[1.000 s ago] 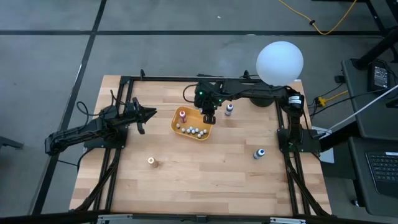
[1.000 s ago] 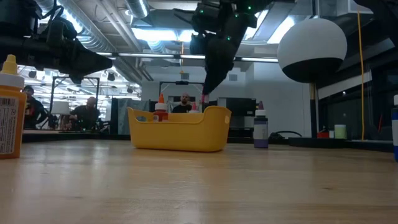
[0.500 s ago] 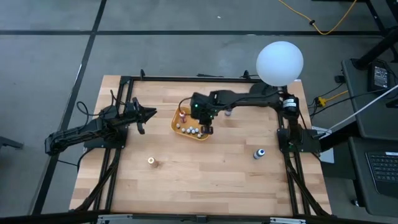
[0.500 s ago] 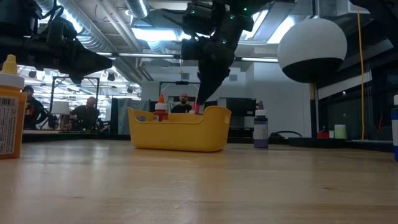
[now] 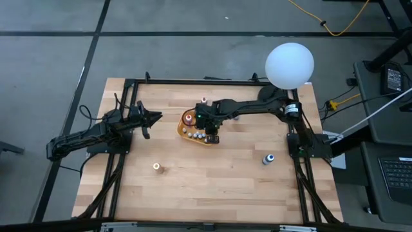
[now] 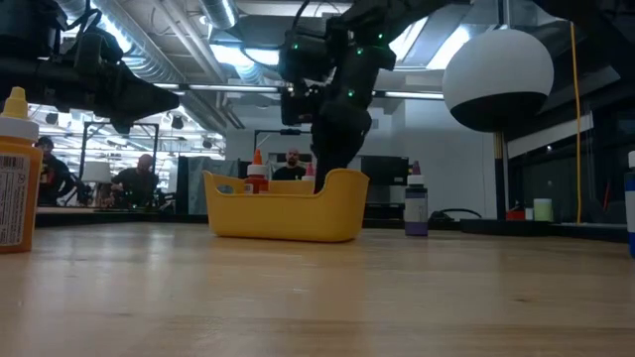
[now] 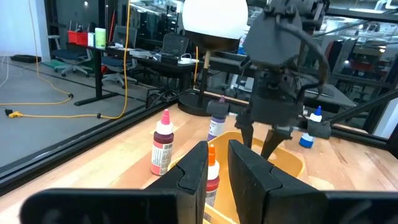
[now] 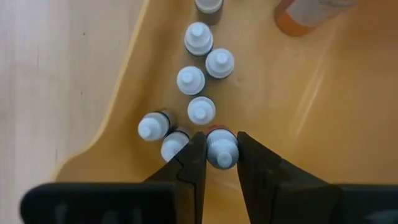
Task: Pick & Place food coloring
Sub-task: Put the small pink food coloring bottle into the yellow bin
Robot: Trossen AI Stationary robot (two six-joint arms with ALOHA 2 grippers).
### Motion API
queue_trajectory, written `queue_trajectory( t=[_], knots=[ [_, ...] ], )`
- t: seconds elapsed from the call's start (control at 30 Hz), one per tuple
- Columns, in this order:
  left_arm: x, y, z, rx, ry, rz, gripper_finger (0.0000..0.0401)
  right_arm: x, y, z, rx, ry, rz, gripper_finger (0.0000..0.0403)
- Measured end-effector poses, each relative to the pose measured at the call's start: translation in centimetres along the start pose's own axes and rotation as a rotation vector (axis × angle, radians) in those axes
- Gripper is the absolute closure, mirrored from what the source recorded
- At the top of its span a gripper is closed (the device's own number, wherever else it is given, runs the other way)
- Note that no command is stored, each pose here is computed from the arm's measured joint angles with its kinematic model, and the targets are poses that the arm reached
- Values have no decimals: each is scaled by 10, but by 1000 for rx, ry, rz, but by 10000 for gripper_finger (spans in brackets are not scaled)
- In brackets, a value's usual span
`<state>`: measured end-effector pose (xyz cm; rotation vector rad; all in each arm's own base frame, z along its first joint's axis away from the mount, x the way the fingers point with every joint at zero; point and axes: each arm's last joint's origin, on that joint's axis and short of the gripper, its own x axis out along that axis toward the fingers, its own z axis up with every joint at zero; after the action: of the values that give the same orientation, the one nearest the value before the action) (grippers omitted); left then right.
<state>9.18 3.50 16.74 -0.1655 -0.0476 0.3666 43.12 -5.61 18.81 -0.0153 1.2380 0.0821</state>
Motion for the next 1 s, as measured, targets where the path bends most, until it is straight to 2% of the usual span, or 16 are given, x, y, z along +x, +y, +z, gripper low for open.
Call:
queue_trajectory(
  t=[0.33, 1.0],
  knots=[
    [0, 0, 0, 0, -1, 0, 343, 21, -2, -3, 6, 50, 7, 324],
    [0, 0, 0, 0, 0, 0, 343, 23, -3, -2, 7, 38, 5, 317]
  ],
)
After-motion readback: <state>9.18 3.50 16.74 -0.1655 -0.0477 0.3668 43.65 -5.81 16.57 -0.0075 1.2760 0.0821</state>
